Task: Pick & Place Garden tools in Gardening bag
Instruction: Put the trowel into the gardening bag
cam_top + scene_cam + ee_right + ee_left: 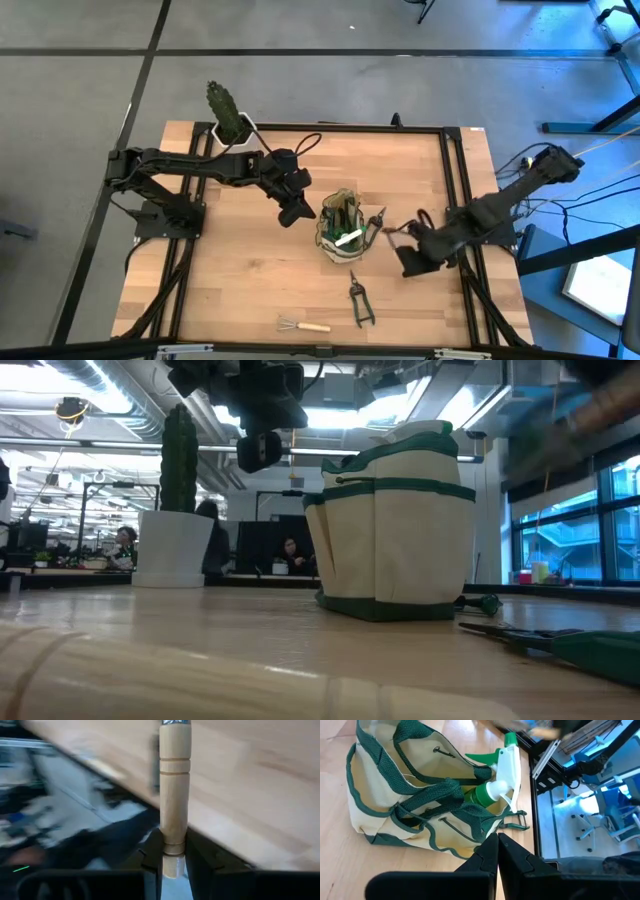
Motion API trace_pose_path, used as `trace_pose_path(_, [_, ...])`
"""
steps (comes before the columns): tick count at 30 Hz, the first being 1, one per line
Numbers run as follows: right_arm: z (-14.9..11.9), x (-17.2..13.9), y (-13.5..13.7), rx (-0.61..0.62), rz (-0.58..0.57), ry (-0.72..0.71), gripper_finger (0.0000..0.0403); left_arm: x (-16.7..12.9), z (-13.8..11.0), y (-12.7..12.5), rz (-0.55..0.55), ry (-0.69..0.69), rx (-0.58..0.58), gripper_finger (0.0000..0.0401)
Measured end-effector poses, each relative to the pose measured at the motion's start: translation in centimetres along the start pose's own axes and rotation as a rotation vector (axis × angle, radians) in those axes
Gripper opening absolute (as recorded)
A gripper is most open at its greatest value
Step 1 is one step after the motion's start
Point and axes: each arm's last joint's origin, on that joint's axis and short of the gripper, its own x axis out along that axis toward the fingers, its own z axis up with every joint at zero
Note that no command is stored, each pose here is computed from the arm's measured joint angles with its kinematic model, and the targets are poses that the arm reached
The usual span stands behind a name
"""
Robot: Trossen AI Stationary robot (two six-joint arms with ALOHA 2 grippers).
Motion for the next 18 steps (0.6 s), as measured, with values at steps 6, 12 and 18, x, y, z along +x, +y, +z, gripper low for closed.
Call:
trace_pose_path(6, [-1.2,-5.1,4.0,0.0,0.286,-0.157,0.0056,0.0,0.4,-0.2,-0.018,-0.038,0.087,0.0002])
trace_pose_path(12, [-1.6,-8.4,7.2,-0.086,0.607,-0.393,0.0056,-0.3,1.3,-1.6,-0.059,-0.157,0.199,0.0001])
trace_pose_path(18, [-1.1,-9.7,9.1,-0.183,0.787,-0.574,0.0056,-1.3,2.5,-3.2,-0.057,-0.351,0.227,0.0004])
